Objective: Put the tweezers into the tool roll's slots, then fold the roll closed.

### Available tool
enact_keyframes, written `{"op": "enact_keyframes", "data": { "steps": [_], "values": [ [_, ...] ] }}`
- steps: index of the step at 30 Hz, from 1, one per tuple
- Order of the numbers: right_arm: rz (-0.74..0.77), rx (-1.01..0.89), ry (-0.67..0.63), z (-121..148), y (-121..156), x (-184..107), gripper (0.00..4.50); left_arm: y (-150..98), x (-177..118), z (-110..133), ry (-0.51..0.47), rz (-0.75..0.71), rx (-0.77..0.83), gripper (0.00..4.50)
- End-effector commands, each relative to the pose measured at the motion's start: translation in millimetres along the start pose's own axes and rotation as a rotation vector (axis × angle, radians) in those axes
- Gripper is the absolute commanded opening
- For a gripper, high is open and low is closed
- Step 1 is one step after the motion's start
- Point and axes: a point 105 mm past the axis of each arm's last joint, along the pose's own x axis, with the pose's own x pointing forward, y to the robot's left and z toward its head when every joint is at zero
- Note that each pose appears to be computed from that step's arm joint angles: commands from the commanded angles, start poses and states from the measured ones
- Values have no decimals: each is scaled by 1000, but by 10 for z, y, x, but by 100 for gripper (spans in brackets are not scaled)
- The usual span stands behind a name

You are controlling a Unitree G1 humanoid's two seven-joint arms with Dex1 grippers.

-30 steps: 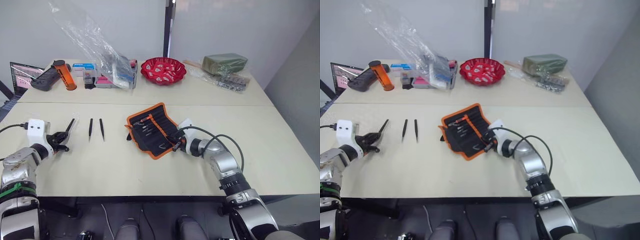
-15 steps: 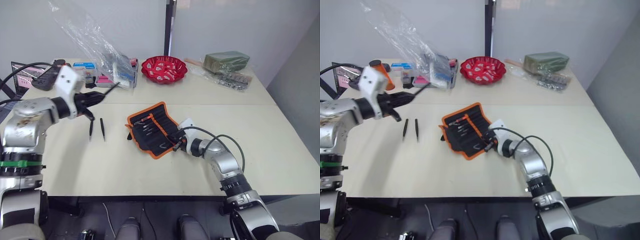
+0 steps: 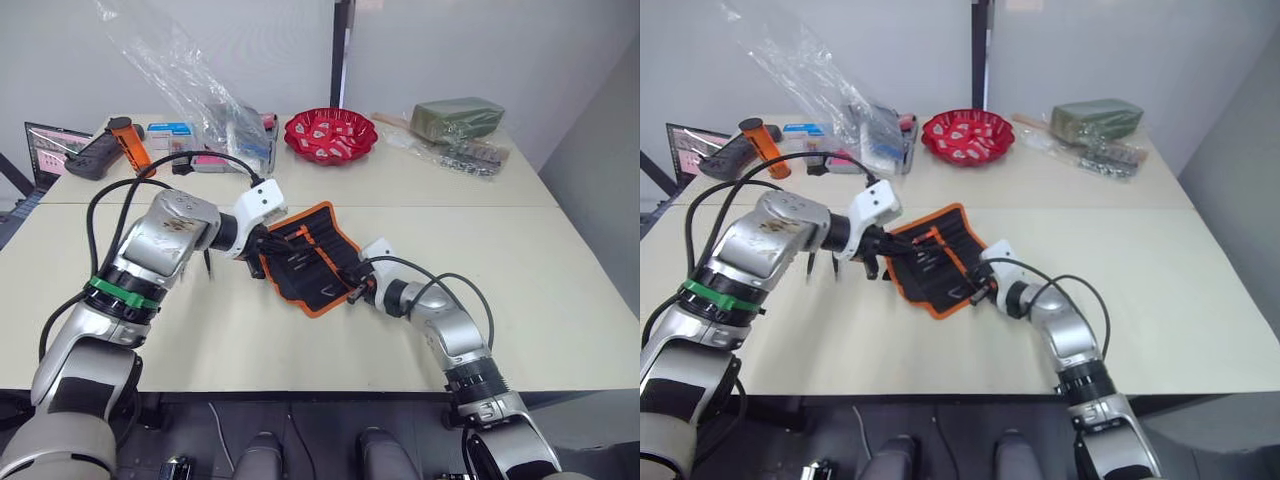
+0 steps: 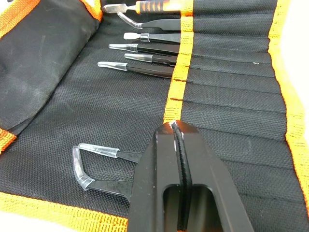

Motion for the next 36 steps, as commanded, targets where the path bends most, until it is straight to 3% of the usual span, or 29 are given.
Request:
{"op": "enact_keyframes", "data": {
  "steps": [1, 16, 27, 36],
  "values": [
    [-51, 69, 147, -417, -65, -81, 0, 1, 52, -16, 32, 2, 46, 3],
    [-52, 70, 145, -402, -70, -77, 0, 10, 278, -250, 65, 26, -53, 3],
    [-50, 70, 149, -409, -63, -85, 0, 62, 383, -201, 33, 77, -51, 3],
    [-47, 55, 172, -466, -60, -92, 0, 14, 693, -178, 2, 67, -23, 3]
  ]
}}
